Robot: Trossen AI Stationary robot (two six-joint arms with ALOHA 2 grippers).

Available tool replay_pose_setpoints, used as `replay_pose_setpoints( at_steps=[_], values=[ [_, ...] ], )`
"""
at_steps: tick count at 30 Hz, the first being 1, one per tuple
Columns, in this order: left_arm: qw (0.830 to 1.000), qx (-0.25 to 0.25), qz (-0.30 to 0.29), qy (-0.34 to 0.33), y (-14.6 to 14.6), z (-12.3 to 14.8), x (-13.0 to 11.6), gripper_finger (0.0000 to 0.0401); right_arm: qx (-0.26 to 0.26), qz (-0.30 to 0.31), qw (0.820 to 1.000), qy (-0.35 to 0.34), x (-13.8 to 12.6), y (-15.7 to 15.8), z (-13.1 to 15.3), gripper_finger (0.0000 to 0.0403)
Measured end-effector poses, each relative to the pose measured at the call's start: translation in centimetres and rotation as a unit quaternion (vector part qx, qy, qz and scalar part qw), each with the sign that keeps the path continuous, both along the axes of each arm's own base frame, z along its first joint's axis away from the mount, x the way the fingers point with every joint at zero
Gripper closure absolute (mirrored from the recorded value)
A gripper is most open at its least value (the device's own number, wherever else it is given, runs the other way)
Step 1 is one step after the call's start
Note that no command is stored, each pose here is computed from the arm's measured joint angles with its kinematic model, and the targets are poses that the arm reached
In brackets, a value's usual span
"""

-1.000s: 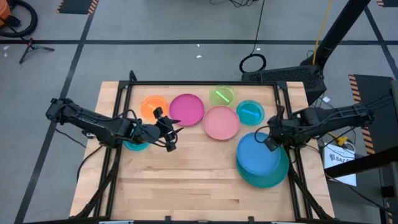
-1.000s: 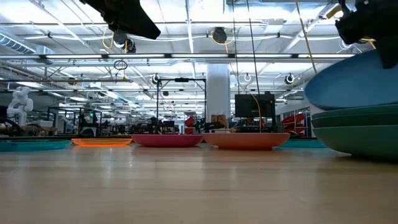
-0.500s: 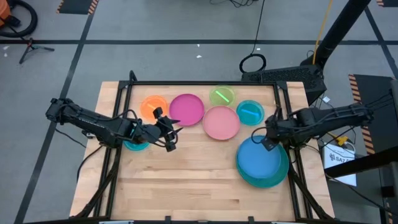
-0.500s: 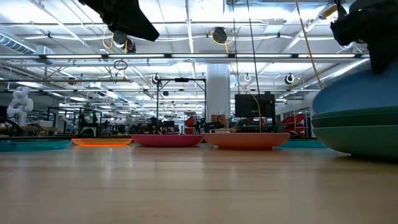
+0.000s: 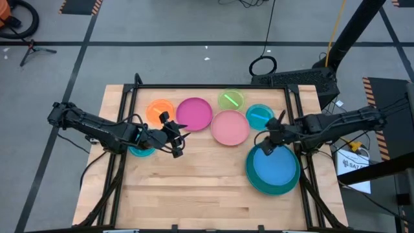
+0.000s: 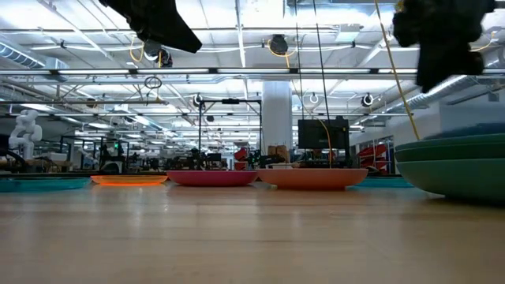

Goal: Stack plastic plates
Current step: Stack the light pink plate on top of the blue plate

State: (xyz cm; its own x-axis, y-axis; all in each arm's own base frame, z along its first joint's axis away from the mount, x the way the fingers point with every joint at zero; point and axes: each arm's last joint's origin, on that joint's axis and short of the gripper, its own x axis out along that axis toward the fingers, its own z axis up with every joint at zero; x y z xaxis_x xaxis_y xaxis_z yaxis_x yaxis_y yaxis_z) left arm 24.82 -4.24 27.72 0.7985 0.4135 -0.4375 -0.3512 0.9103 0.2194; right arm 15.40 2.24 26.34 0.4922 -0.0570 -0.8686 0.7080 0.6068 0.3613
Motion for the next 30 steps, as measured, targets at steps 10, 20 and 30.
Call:
replay_pose_setpoints(
  at_steps=[10, 20, 30],
  values=[
    [1.0, 0.003, -0.002, 0.003, 0.0, 0.0, 0.0, 0.0247, -0.053, 0.077, 0.991, -0.101, 7.2, 1.0, -1.6, 0.0305],
    [1.0, 0.006, -0.002, 0.013, 0.0, -0.2, -0.1, 0.0247, -0.066, 0.097, 0.993, -0.006, 11.4, -0.9, -4.3, 0.0305],
    [1.0, 0.009, -0.003, 0.016, 0.0, -0.2, -0.1, 0.0247, -0.174, 0.307, 0.933, 0.063, 15.3, -1.3, -4.7, 0.0305]
  ],
)
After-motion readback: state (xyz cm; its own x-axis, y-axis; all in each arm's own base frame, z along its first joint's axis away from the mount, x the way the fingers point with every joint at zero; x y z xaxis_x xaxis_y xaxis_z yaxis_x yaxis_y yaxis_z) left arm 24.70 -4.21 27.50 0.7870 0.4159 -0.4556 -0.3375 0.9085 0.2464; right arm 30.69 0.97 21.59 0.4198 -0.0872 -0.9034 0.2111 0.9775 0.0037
